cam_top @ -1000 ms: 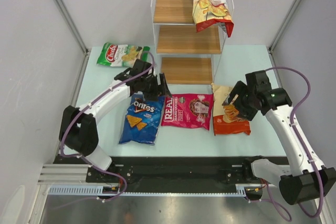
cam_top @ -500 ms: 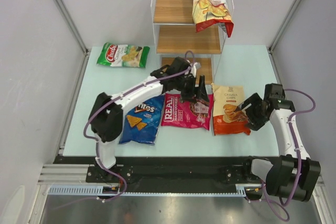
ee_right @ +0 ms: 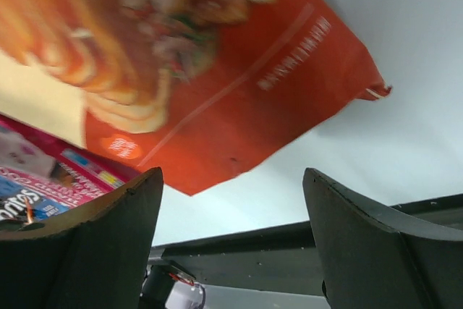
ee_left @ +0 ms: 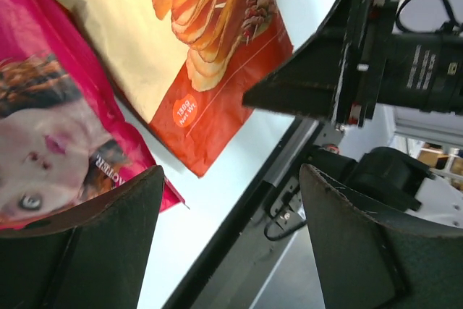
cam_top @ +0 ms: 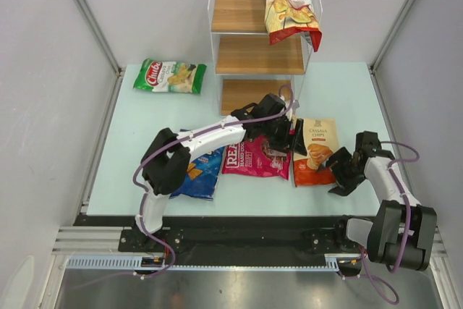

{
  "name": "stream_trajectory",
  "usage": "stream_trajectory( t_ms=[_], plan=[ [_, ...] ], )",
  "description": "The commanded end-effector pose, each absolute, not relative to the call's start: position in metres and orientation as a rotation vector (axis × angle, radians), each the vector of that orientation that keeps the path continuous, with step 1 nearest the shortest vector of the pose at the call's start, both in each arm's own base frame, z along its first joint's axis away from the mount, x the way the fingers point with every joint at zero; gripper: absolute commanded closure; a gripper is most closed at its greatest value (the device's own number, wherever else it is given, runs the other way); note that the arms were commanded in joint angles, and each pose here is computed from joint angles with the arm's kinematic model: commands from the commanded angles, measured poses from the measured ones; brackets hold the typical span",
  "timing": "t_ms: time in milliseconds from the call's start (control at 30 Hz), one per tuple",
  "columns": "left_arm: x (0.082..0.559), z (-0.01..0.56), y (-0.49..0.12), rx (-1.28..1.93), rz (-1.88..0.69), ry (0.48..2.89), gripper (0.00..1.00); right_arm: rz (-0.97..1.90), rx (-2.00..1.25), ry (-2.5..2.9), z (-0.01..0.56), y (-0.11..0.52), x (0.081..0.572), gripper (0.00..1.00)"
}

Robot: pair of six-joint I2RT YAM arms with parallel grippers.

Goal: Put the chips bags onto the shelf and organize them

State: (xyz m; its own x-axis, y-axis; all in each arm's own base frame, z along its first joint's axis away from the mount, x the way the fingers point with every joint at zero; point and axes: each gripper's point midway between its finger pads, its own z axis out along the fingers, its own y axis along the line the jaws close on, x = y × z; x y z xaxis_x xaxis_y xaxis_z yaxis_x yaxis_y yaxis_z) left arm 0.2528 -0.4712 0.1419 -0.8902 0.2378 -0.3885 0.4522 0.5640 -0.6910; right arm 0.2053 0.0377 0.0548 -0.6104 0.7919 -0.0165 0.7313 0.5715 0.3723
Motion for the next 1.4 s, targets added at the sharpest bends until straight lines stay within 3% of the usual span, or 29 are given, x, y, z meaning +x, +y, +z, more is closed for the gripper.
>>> stream_trajectory(
  t_ms=[0, 467, 900, 1100, 1233, 1367],
  plan=[
    [0.265, 0.145, -0.493, 0.62, -1.179, 2.419, 0.19, 0.573, 1.322, 2.6, 0.049, 0.048, 0.196, 0.17],
    [0.298, 0.11, -0.51, 0.59, -0.954, 2.364, 0.19, 0.575, 1.277, 2.656, 0.04, 0.055, 0.181, 0.23],
    [0.309, 0.042, -0.5, 0.524, -0.777, 2.49, 0.19, 0.56, 1.21, 2.72, 0.043, 0.063, 0.166, 0.23],
    [0.292, 0.028, -0.512, 0.545, -0.934, 2.499, 0.19, 0.584, 1.183, 2.723, 0.046, 0.067, 0.166, 0.23],
    [0.266, 0.048, -0.544, 0.641, -1.301, 2.387, 0.21, 0.63, 1.118, 2.715, 0.05, 0.072, 0.169, 0.21],
    [0.255, 0.061, -0.561, 0.621, -1.453, 2.348, 0.26, 0.66, 1.112, 2.691, 0.055, 0.074, 0.171, 0.2]
  ],
)
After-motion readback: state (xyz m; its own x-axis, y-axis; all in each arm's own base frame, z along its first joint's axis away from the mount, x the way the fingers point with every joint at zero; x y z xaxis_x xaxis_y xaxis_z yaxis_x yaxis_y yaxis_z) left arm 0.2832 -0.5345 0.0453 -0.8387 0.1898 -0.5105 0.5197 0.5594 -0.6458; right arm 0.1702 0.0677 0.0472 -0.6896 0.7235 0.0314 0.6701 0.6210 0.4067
